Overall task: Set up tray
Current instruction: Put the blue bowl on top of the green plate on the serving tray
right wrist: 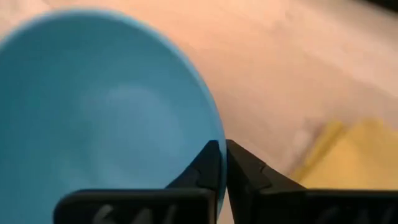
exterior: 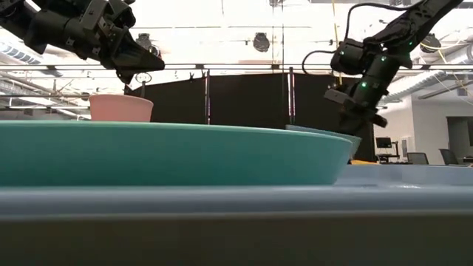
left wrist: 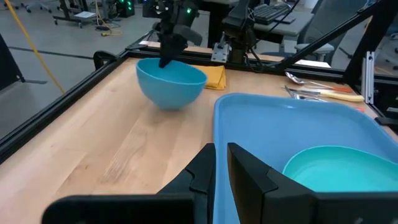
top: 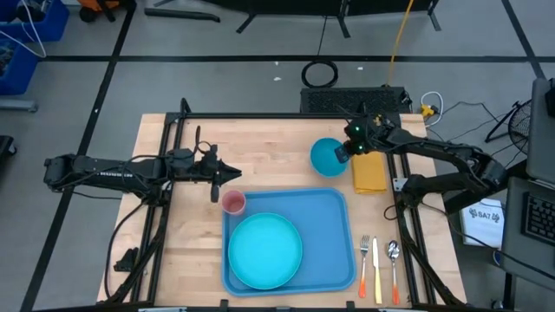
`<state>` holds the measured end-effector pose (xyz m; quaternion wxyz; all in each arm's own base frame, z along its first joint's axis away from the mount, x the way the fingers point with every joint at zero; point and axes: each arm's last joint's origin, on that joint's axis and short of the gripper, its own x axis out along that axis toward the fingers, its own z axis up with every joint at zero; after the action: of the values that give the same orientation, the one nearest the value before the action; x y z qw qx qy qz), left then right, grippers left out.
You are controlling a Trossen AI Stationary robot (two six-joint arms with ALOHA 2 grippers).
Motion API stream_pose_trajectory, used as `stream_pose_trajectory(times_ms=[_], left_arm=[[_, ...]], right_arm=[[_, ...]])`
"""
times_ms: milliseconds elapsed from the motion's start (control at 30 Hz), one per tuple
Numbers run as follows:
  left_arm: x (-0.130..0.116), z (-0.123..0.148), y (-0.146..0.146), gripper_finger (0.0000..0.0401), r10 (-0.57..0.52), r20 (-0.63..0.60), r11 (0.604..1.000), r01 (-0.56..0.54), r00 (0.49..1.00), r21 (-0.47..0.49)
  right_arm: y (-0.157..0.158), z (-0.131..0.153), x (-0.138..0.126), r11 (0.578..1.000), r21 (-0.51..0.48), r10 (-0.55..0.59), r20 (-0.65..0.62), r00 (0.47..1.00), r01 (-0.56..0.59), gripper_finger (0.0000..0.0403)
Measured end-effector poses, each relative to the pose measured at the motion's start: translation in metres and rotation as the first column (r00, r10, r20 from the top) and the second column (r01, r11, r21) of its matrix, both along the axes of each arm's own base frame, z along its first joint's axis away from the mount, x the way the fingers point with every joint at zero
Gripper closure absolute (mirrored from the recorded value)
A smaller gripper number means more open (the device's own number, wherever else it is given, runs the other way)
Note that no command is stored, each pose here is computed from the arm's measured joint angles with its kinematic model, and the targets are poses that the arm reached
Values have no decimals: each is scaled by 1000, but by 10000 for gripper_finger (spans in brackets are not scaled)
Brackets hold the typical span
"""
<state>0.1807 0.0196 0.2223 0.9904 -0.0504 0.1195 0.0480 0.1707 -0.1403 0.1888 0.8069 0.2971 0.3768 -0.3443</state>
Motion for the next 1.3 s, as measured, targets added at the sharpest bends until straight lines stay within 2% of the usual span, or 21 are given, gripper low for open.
stream_pose_trajectory(times_ms=[133, 267, 400, 533, 667, 767, 867, 1067, 1200, 1300], left_arm=[[1, 5, 0, 357, 21, 56, 999, -20, 998, -30], [2, 13, 6, 357, 89, 117, 984, -69, 989, -165], [2, 19, 18, 357, 151, 71, 935, -119, 986, -333], [8, 24, 32, 357, 182, 23, 909, -159, 983, -384], [26, 34, 44, 354, 179, -31, 866, -172, 983, -469], [46, 40, 52, 335, 181, -100, 848, -207, 978, -488], [65, 47, 59, 301, 172, -180, 842, -239, 969, -483], [99, 61, 70, 227, 170, -220, 842, -258, 960, -473], [114, 59, 76, 208, 186, -257, 827, -292, 948, -480], [122, 53, 81, 206, 187, -328, 806, -335, 926, -487]], right_arm=[[1, 8, 12, 997, -74, 29, 99, 995, -22, 399], [2, 14, 21, 993, -119, 48, 180, 982, -27, 400], [5, 18, 28, 990, -141, 63, 231, 971, -30, 401], [10, 19, 39, 982, -184, 82, 257, 963, -34, 401], [12, 15, 53, 978, -202, 116, 280, 953, -59, 402], [10, 11, 64, 977, -196, 128, 248, 960, -80, 402], [6, 12, 78, 971, -223, 145, 238, 960, -92, 402], [-5, 17, 101, 959, -257, 182, 232, 956, -121, 402], [-10, 20, 109, 954, -272, 194, 231, 953, -128, 402], [-11, 20, 111, 952, -277, 200, 229, 953, -133, 402]])
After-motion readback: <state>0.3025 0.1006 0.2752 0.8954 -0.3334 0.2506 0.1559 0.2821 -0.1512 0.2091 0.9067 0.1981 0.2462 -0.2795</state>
